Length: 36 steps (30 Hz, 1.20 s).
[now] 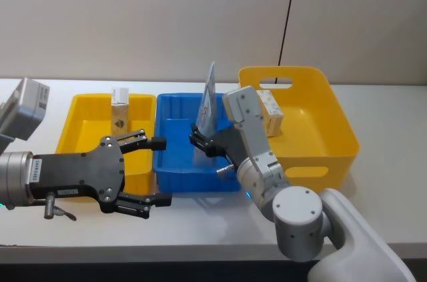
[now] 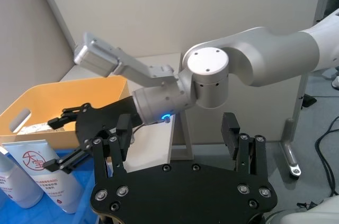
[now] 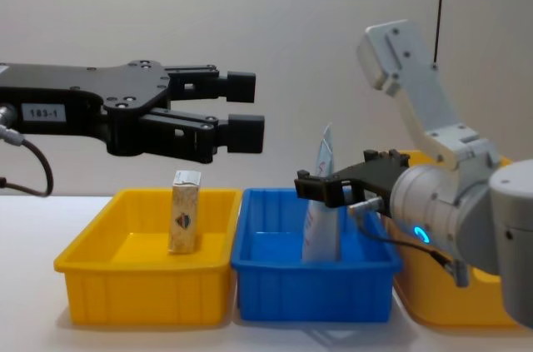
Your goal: Bimanual collaborative sorting of washing and personal care products
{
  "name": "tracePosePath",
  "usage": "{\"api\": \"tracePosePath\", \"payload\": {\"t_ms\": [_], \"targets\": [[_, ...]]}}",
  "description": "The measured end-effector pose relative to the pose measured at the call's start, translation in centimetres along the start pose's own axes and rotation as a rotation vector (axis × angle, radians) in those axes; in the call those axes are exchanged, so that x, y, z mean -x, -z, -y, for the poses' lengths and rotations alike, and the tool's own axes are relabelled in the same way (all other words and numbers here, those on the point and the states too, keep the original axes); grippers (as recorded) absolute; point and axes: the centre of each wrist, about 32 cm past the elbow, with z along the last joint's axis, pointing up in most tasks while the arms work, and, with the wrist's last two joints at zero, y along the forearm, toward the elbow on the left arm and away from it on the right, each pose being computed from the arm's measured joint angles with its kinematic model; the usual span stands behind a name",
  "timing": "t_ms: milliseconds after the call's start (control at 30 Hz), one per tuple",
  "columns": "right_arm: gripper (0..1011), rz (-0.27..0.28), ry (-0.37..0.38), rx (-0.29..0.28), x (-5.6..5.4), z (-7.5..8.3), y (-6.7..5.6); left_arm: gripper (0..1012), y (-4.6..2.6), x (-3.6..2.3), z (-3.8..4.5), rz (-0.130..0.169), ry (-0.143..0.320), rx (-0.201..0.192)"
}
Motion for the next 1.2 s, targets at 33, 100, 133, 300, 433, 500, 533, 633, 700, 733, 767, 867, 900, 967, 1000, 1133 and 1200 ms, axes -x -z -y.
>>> {"api": "tracePosePath", "payload": {"t_ms": [33, 100, 133, 300, 433, 500, 533, 633, 700, 733, 767, 867, 900, 967, 1000, 1133, 1200], "targets": [[1003, 0.005, 0.002, -0.001, 0.0, -0.3, 0.0, 1001, 0.00, 0.00, 0.00, 0.000, 0.000, 0.000], [1003, 0.009, 0.001, 0.001, 0.1, -0.8, 0.0, 1001, 0.00, 0.00, 0.00, 0.000, 0.000, 0.000], [1003, 0.011, 0.001, 0.001, 0.2, -0.9, 0.0, 1001, 0.00, 0.00, 0.00, 0.000, 0.000, 0.000], [996, 0.020, 0.003, 0.004, 0.3, -1.6, 0.0, 1001, 0.00, 0.00, 0.00, 0.000, 0.000, 0.000], [926, 0.028, 0.007, 0.008, 0.4, -2.0, 0.0, 1001, 0.00, 0.00, 0.00, 0.000, 0.000, 0.000], [881, 0.033, 0.010, 0.011, 0.5, -2.2, 0.0, 1001, 0.00, 0.00, 0.00, 0.000, 0.000, 0.000], [861, 0.033, 0.011, 0.012, 0.5, -2.3, 0.0, 1001, 0.00, 0.00, 0.00, 0.000, 0.000, 0.000], [750, 0.038, 0.017, 0.016, 0.5, -2.5, 0.0, 1001, 0.00, 0.00, 0.00, 0.000, 0.000, 0.000], [694, 0.039, 0.019, 0.016, 0.5, -2.6, 0.0, 1001, 0.00, 0.00, 0.00, 0.000, 0.000, 0.000], [669, 0.040, 0.021, 0.017, 0.5, -2.6, 0.0, 1001, 0.00, 0.00, 0.00, 0.000, 0.000, 0.000], [638, 0.040, 0.022, 0.018, 0.4, -2.7, 0.0, 1001, 0.00, 0.00, 0.00, 0.000, 0.000, 0.000], [552, 0.041, 0.027, 0.019, 0.4, -2.8, 0.0, 1001, 0.00, 0.00, 0.00, 0.000, 0.000, 0.000], [493, 0.040, 0.030, 0.021, 0.4, -2.8, 0.0, 1001, 0.01, 0.00, 0.00, 0.000, 0.000, 0.000], [444, 0.038, 0.032, 0.023, 0.4, -2.9, 0.0, 1001, 0.00, 0.00, 0.00, 0.000, 0.000, 0.000], [379, 0.036, 0.034, 0.025, 0.4, -2.9, 0.0, 1001, 0.00, 0.00, 0.00, 0.000, 0.000, 0.000], [257, 0.028, 0.042, 0.032, 0.5, -3.0, -0.1, 1001, 0.00, 0.00, 0.00, 0.000, 0.000, 0.000], [218, 0.023, 0.046, 0.036, 0.5, -3.0, -0.1, 1001, 0.00, 0.00, 0.00, 0.000, 0.000, 0.000]]}}
